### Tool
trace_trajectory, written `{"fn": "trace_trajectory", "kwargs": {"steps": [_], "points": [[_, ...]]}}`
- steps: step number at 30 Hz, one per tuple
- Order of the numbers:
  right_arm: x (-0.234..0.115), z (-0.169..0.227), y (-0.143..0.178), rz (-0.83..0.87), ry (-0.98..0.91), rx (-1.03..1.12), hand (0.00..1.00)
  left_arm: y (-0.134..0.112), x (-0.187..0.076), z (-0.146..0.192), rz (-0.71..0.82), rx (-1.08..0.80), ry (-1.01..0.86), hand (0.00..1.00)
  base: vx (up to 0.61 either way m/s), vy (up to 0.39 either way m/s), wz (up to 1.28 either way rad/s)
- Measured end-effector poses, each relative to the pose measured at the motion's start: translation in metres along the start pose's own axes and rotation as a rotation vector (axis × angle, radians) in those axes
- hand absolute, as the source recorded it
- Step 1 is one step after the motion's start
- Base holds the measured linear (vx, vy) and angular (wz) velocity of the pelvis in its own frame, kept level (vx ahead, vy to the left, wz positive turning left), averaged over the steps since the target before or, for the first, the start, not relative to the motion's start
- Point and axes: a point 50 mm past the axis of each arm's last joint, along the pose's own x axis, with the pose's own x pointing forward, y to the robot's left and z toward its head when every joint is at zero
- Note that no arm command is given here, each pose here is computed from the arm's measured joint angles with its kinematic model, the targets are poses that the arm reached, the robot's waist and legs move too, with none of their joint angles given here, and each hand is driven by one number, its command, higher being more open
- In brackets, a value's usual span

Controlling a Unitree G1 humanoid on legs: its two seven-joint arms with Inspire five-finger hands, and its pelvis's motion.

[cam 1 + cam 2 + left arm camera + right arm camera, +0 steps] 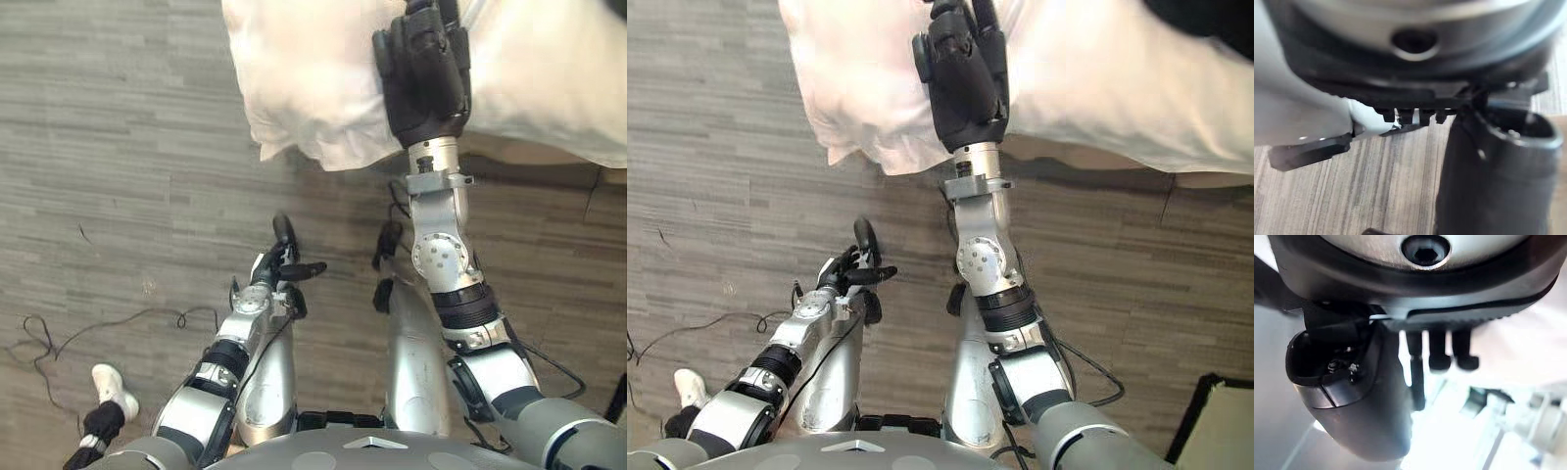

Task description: Tidy up the quilt and then pick up the clothes from the bed and put them into the laundry hamper

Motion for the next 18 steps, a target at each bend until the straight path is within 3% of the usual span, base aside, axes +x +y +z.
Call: {"fn": "trace_trajectory", "kwargs": {"steps": [4,6,8,9,11,12,13,17,18], "points": [[-0.027,-0.001,-0.029,-0.074,-0.039,0.073,0.0,-0.004,0.0,0.005,0.053,-0.079,-0.016,1.0,0.03,-0.043,-0.26],[-0.06,0.006,-0.056,-0.211,-0.089,0.1,0.0,-0.002,0.0,0.006,0.07,-0.101,-0.015,1.0,0.02,-0.032,-0.3],[-0.138,0.019,-0.11,-0.552,-0.135,0.101,0.0,0.003,0.001,0.006,0.089,-0.117,-0.004,1.0,0.04,-0.027,-0.44],[-0.164,0.025,-0.122,-0.655,-0.145,0.092,0.0,0.004,0.001,0.006,0.092,-0.117,0.001,1.0,0.07,-0.022,-0.43],[-0.262,0.055,-0.143,-0.992,-0.2,0.033,0.0,0.012,0.001,0.001,0.105,-0.131,0.023,1.0,0.09,-0.019,-0.52],[-0.281,0.063,-0.143,-1.051,-0.209,0.02,0.0,0.016,0.001,-0.001,0.114,-0.133,0.032,1.0,0.11,-0.032,-0.66],[-0.314,0.078,-0.139,-1.132,-0.216,-0.013,1.0,0.023,0.002,-0.006,0.131,-0.135,0.057,1.0,0.13,-0.05,-0.69],[-0.404,0.102,-0.106,-1.33,-0.064,-0.106,1.0,0.045,-0.01,-0.051,0.163,-0.16,0.19,1.0,0.13,-0.093,-0.62],[-0.412,0.101,-0.102,-1.348,-0.028,-0.106,1.0,0.048,-0.012,-0.055,0.168,-0.173,0.2,1.0,0.18,-0.084,-0.41]]}}
